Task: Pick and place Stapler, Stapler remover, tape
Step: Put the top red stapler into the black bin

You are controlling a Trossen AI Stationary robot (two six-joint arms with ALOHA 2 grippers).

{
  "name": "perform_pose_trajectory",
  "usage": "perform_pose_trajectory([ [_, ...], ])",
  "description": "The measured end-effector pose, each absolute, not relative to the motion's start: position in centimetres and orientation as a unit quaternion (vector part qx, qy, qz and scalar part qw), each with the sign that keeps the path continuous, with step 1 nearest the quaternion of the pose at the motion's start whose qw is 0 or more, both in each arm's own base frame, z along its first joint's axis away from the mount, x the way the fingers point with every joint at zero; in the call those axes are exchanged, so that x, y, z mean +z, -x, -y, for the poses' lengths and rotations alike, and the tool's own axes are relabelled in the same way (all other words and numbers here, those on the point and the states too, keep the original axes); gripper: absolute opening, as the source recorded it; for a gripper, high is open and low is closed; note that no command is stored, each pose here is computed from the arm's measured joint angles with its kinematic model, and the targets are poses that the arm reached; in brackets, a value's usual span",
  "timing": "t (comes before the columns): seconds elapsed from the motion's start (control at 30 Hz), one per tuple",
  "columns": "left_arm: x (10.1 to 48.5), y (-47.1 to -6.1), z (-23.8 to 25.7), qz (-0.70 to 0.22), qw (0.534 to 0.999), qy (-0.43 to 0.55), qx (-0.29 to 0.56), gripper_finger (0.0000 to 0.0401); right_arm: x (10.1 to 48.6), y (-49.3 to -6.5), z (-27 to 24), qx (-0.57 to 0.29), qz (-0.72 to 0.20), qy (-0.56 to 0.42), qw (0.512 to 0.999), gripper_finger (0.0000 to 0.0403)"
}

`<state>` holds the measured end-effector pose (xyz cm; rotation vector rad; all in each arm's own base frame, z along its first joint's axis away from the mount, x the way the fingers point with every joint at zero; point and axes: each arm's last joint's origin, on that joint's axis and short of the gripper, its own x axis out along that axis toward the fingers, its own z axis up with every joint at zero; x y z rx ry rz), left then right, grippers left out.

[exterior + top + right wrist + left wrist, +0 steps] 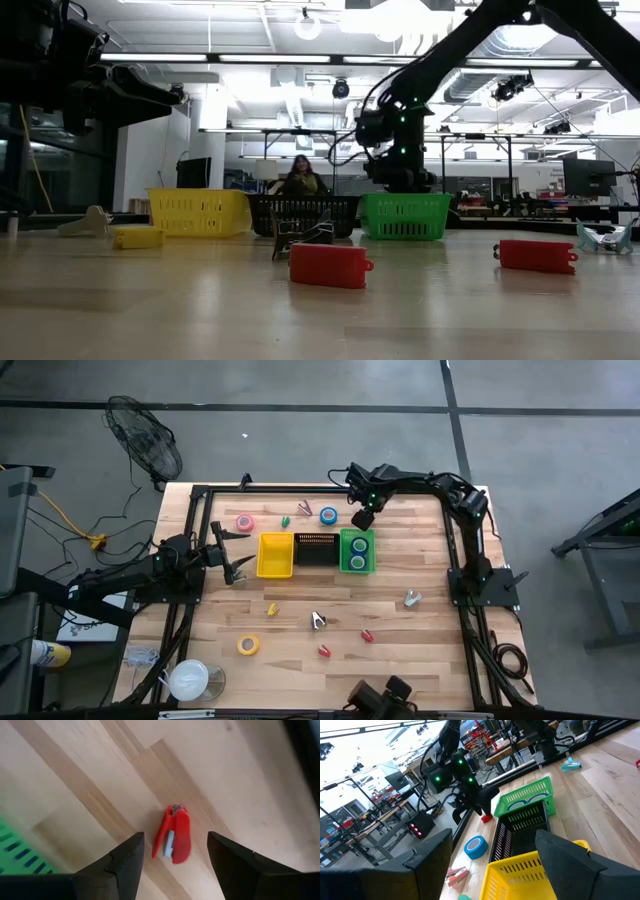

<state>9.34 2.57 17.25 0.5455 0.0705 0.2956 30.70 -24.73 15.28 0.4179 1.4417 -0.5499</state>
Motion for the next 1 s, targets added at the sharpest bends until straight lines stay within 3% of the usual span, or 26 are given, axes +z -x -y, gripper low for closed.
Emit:
perform_pose_trajectory([
  [0.5,17.23,-9.35,-2.56,-0.035,0.952,-0.268,0.143,0.0282,14.06,-30.80,24.83,-0.251,-0.662,-0.184,0.682,0.0200],
  [1.0,17.24,-9.35,-2.55,-0.034,0.952,-0.268,0.143,0.0282,14.10,-30.87,24.95,-0.234,-0.670,-0.153,0.687,0.0053],
])
